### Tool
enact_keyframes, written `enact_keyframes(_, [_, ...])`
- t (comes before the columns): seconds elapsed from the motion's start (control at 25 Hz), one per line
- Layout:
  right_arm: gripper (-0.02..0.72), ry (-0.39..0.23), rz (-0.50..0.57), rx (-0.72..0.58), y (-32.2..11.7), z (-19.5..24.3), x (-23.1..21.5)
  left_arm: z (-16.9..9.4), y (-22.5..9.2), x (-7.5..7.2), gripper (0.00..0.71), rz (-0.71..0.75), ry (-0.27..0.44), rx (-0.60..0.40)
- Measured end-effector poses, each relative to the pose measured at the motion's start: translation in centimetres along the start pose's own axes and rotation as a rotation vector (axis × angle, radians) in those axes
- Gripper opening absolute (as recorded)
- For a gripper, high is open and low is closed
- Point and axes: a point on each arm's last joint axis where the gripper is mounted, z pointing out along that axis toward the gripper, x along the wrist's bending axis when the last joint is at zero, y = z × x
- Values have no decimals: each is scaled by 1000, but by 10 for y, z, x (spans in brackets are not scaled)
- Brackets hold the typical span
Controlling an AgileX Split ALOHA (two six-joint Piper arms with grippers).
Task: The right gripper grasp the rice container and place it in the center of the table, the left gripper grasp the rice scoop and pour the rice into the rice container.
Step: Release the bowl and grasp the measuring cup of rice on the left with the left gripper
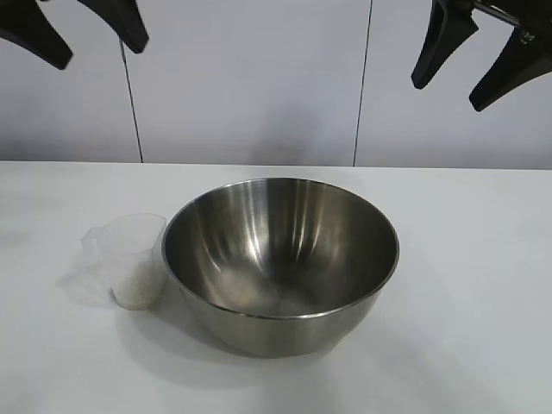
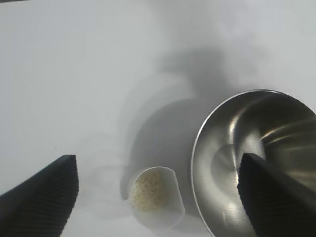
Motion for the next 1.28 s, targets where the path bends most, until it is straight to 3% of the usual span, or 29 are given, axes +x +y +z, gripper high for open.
enact_keyframes(0.32, [452,0,0,-4,0,0,0,-19,-69,9,626,-37,94,-291])
enact_keyframes(0.52, [452,-1,-1,-5,0,0,0,-10,-135,12,626,-20,157,-495])
enact_keyframes(0.72, [452,-1,-3,-5,0,0,0,3,-183,23,625,-6,232,-630])
enact_keyframes(0.84, [452,-1,-3,-5,0,0,0,5,-197,28,624,-10,260,-674])
enact_keyframes(1.0, [452,-1,-3,-6,1,0,0,16,-213,31,624,16,271,-637])
enact_keyframes(1.28, [452,-2,-3,-20,2,0,0,50,-229,32,622,142,240,-606])
